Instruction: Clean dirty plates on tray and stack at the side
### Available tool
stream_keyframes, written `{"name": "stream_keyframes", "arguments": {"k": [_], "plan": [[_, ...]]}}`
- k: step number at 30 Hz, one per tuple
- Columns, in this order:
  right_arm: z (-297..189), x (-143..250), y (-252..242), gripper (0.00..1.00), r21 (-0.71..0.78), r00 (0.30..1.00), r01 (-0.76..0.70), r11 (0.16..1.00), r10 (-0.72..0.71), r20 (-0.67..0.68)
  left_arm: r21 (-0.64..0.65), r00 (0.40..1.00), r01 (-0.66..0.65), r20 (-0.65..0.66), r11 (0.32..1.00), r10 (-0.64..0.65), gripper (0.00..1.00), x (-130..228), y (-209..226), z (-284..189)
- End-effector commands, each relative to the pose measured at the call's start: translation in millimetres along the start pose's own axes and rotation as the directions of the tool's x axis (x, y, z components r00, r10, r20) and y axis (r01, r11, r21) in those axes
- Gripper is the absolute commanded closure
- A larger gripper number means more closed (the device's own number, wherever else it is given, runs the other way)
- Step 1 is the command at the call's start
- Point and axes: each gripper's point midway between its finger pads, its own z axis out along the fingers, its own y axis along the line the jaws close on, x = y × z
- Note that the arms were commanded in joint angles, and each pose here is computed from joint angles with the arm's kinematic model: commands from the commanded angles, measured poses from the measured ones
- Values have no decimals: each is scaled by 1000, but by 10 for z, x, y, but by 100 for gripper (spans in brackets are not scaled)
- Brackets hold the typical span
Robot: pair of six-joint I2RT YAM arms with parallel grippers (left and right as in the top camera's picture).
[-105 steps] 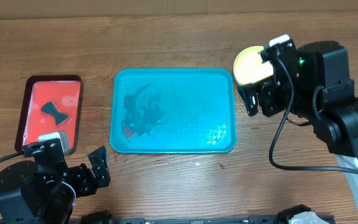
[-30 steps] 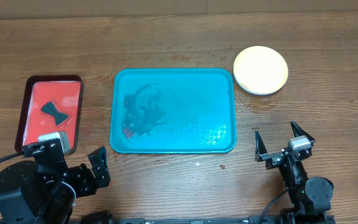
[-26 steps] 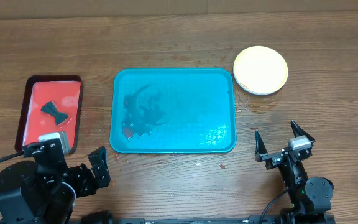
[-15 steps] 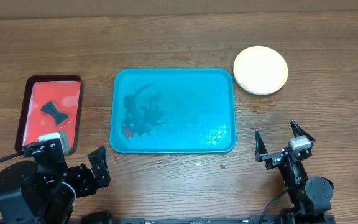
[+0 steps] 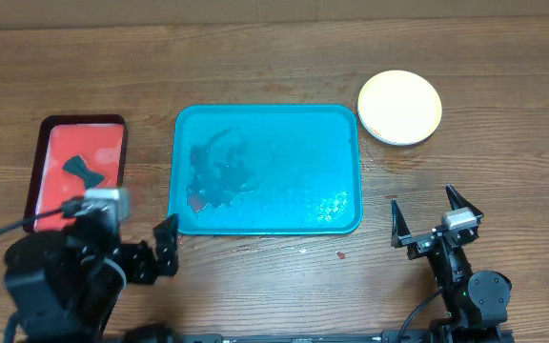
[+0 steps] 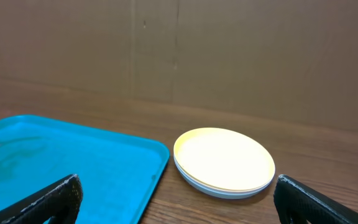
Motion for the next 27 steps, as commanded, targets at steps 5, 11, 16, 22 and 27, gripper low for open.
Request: {"name": "stream_keyframes", "arguments": {"k": [5, 11, 16, 22, 27], "plan": [[-1, 23, -44, 0, 23, 1000, -3, 1000, 3, 2, 90, 969, -180, 189, 979, 161, 0, 19, -122, 443], [-1, 23, -44, 0, 23, 1000, -3, 1000, 3, 2, 113, 943, -190, 298, 975, 149, 0, 243, -136, 778], [-1, 24, -44, 0, 23, 1000, -3, 1000, 3, 1, 72, 888, -156, 448, 985, 108, 0, 278, -34, 976], [-1, 23, -44, 0, 23, 1000, -3, 1000, 3, 2, 19, 828, 53, 558, 998, -55, 0, 382, 279, 1101], [-1, 24, -44, 0, 23, 1000, -3, 1000, 3, 1, -11, 804, 75, 593, 997, -54, 0, 492, 374, 1146]]}}
